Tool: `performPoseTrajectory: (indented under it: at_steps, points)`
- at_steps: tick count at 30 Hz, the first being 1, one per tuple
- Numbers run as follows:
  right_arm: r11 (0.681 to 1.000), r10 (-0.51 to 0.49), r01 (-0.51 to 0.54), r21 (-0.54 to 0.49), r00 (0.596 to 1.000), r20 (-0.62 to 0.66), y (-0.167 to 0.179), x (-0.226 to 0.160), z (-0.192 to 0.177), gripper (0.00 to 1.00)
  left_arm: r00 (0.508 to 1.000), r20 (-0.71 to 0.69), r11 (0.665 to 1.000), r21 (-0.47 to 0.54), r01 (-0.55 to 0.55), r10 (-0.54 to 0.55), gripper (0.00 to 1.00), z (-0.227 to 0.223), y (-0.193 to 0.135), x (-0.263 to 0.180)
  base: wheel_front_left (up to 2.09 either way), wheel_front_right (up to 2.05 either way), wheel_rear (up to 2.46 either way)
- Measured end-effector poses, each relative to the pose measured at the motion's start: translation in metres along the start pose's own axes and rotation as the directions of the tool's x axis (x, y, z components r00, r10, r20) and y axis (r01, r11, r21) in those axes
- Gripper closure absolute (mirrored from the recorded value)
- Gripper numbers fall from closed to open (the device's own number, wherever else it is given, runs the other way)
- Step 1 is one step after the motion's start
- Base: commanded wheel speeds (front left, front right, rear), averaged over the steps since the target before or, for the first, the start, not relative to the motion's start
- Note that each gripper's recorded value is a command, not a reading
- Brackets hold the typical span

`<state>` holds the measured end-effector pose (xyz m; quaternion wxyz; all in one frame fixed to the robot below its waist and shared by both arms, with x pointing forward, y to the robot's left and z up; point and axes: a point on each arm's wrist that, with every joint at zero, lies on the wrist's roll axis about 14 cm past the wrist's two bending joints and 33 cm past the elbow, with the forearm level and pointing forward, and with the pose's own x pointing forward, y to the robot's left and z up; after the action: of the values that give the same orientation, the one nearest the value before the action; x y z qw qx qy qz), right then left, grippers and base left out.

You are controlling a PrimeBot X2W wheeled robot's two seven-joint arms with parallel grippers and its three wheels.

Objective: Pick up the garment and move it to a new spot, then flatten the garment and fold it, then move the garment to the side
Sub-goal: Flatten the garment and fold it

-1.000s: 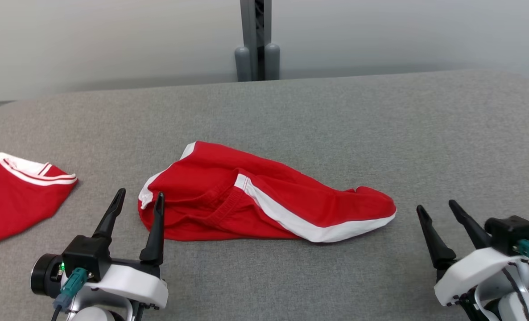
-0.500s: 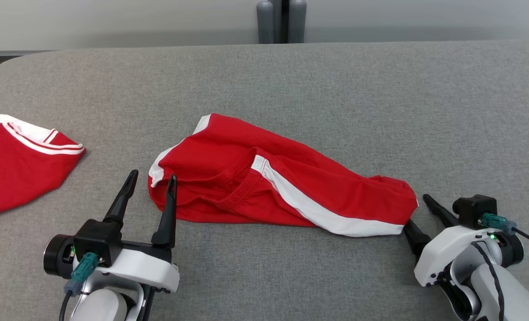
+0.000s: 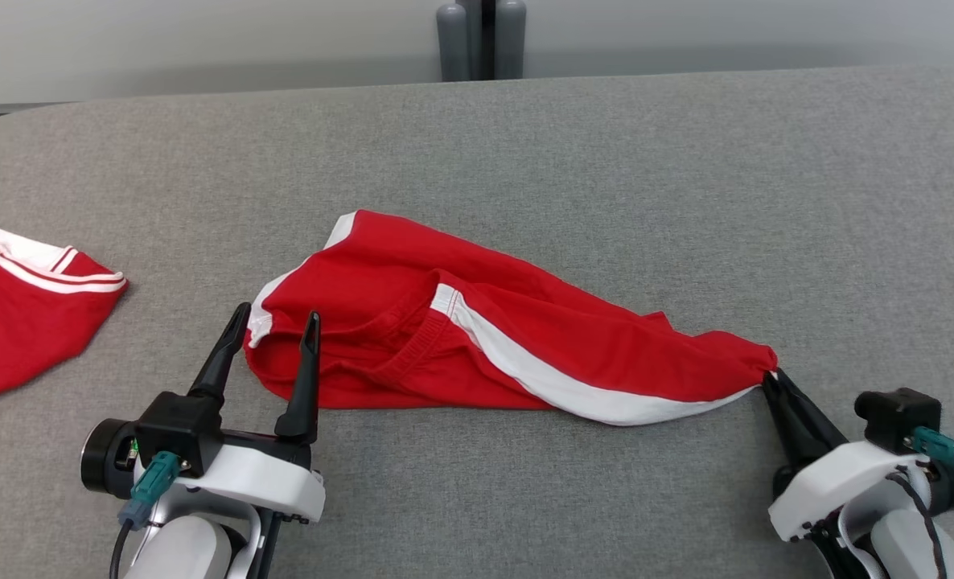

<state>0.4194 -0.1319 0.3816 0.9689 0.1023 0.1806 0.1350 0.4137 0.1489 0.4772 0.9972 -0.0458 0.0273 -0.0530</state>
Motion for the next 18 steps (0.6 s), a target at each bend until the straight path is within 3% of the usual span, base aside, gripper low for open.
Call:
performPoseTrajectory:
  at_steps: [8, 17, 18]
  points:
    - [0.993, -0.119, 0.118, 0.006, 0.991, 0.064, -0.039, -0.041, 0.007, 1.00, 0.999, 0.017, 0.999, -0.005, 0.035, -0.035, 0.00, 0.005, -0.011, 0.006, 0.00, 0.00, 0.00]
    - [0.992, -0.117, 0.118, -0.034, 0.992, 0.040, -0.041, -0.039, 0.026, 1.00, 0.999, 0.012, 0.999, -0.007, 0.048, -0.048, 0.00, 0.004, -0.015, 0.011, 0.00, 0.00, 0.00]
    - [0.994, -0.098, 0.100, -0.050, 0.995, 0.029, -0.036, -0.032, 0.028, 0.70, 0.999, 0.010, 0.999, -0.007, 0.050, -0.050, 0.00, 0.004, -0.016, 0.010, 0.00, 0.00, 0.00]
